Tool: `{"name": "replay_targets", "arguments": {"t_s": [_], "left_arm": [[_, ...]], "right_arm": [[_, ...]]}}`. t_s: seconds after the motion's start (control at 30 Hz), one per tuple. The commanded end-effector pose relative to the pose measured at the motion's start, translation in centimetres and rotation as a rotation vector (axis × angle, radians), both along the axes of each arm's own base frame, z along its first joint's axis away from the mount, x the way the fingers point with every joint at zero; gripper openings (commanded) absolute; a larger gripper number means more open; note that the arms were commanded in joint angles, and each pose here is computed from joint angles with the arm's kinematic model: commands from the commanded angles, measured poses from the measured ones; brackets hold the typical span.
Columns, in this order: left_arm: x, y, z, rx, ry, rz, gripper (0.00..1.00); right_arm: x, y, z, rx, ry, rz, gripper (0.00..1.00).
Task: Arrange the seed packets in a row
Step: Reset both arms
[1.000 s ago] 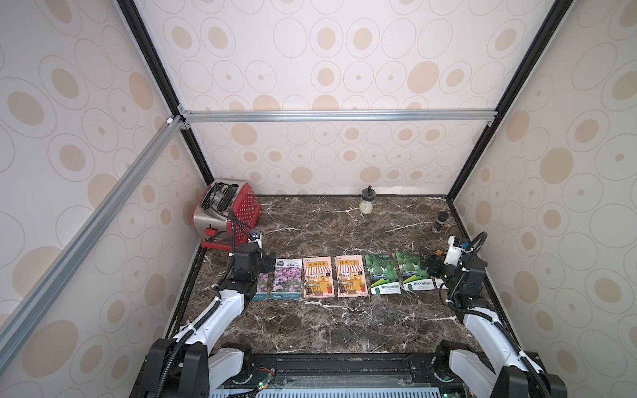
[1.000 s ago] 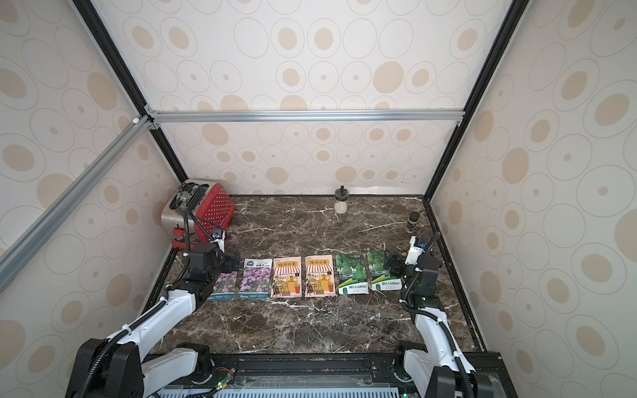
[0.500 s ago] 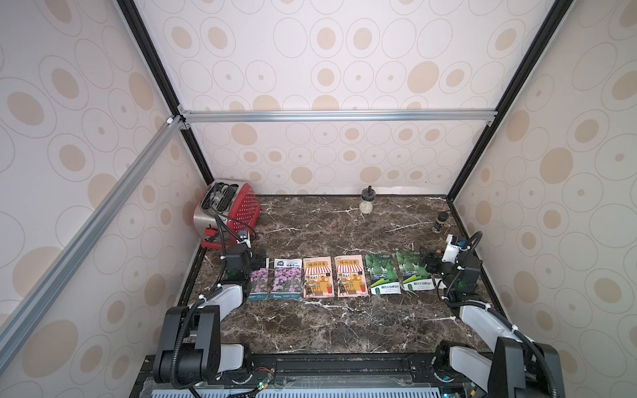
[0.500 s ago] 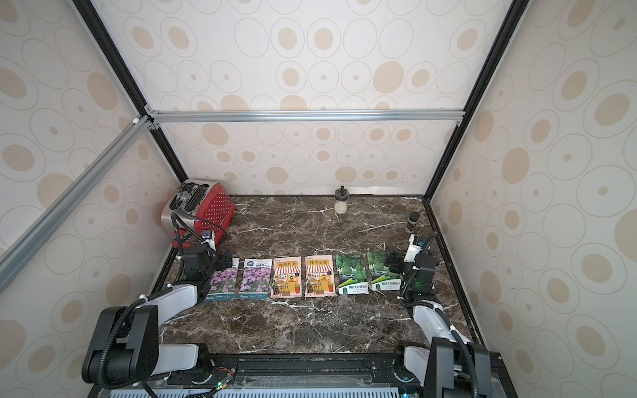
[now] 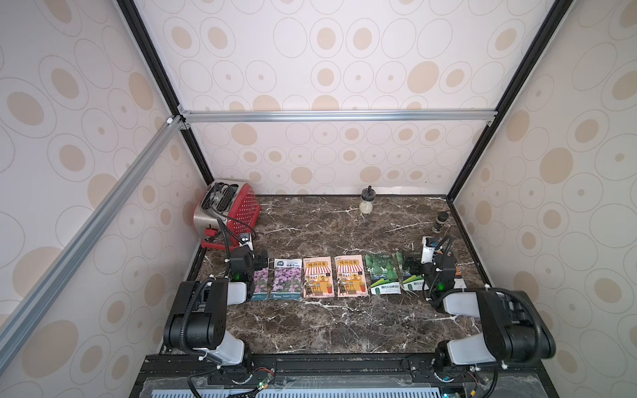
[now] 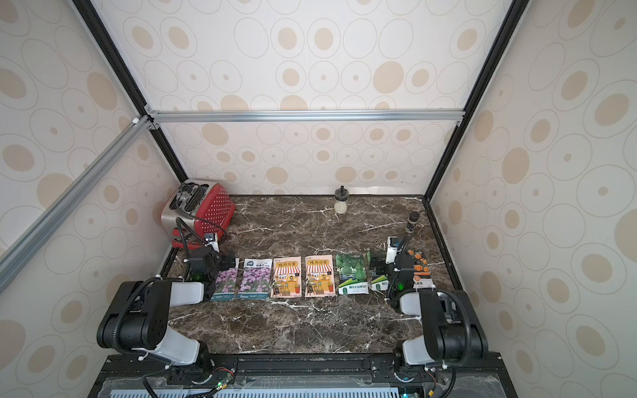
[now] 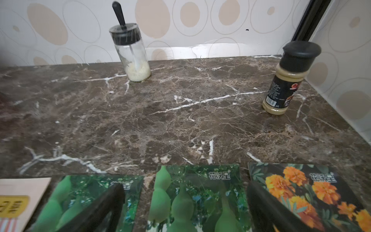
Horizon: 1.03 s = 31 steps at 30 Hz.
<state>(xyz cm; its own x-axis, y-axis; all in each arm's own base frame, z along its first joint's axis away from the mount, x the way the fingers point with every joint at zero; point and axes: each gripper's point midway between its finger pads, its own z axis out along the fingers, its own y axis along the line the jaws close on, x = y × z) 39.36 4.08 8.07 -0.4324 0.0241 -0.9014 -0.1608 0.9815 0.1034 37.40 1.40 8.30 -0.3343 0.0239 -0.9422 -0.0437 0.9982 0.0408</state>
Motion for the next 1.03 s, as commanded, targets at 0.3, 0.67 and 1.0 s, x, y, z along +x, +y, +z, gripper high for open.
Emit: {"name": "replay_targets", "arguments": {"t_s": [0.3, 0.67, 1.0], "left_arm": [[0.6, 0.6, 1.6, 0.008, -0.072, 0.023, 0.99], [0.5, 0.4, 1.6, 0.029, -0.070, 0.033, 0.99], [0.5, 0.5, 1.7, 0.022, -0.070, 0.031, 0.99]], "right_arm": [[2.6, -0.5, 0.3, -0.074, 0.048, -0.033, 1.00], [2.5, -0.5, 0.4, -0.074, 0.042, -0.034, 1.00], [2.5, -0.5, 0.3, -0.074, 0.044, -0.034, 1.00]]}}
